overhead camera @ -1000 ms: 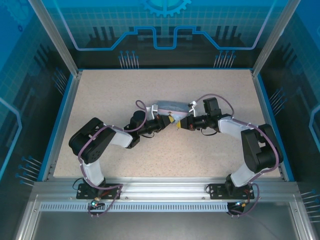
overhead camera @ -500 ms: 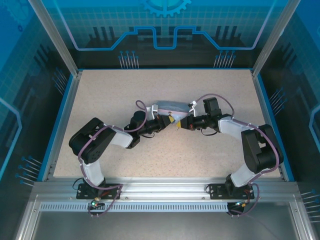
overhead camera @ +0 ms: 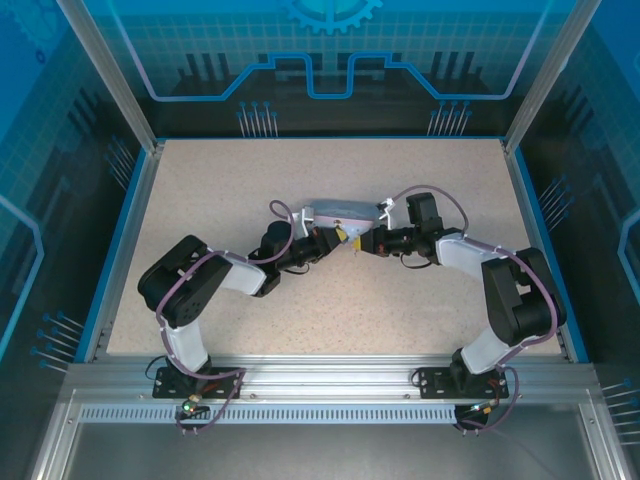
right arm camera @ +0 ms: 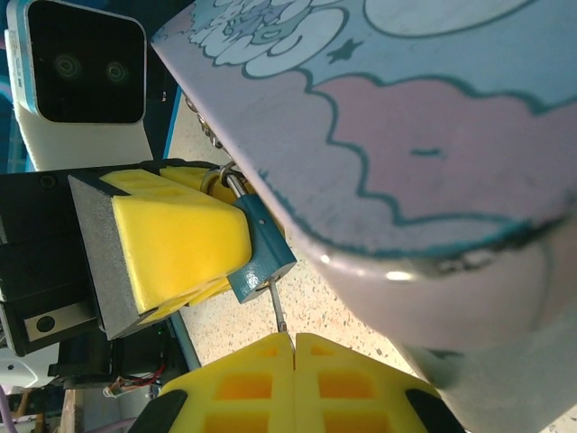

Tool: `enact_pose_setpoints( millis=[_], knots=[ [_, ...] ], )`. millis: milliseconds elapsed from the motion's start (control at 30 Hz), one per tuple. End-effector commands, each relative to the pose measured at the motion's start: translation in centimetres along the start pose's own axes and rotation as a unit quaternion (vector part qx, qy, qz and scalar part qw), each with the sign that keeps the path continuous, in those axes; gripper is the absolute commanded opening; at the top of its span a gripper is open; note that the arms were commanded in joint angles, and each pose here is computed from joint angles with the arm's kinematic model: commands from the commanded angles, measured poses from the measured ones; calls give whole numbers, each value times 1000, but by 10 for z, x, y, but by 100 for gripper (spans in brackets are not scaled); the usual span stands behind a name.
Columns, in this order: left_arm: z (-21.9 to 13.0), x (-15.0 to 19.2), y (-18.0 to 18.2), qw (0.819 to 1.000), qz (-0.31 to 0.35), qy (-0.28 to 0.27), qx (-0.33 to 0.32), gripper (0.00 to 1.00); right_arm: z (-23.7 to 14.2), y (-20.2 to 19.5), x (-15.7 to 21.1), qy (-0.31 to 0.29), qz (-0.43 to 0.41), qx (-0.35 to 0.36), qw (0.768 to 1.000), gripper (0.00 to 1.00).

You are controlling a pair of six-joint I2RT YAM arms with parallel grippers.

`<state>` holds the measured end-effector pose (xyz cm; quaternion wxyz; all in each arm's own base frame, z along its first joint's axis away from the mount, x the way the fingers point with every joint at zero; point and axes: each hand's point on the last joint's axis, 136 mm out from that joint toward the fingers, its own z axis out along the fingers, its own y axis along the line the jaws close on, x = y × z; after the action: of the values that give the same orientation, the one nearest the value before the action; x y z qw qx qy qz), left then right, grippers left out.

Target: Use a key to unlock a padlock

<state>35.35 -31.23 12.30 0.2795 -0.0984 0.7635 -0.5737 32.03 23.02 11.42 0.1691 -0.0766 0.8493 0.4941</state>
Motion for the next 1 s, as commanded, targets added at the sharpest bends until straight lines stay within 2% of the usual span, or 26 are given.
enact_pose_setpoints(
  millis=[0,433,967],
  knots=[
    [10,17,-44,996,25,34,75,0,5,0,-15,-32,-18,3,999,0],
    [13,18,-48,996,18,22,80,0,5,5,-23,-78,2,-19,997,0],
    [12,23,-52,995,19,37,90,0,1,4,-40,-84,-2,-33,996,0]
  ],
)
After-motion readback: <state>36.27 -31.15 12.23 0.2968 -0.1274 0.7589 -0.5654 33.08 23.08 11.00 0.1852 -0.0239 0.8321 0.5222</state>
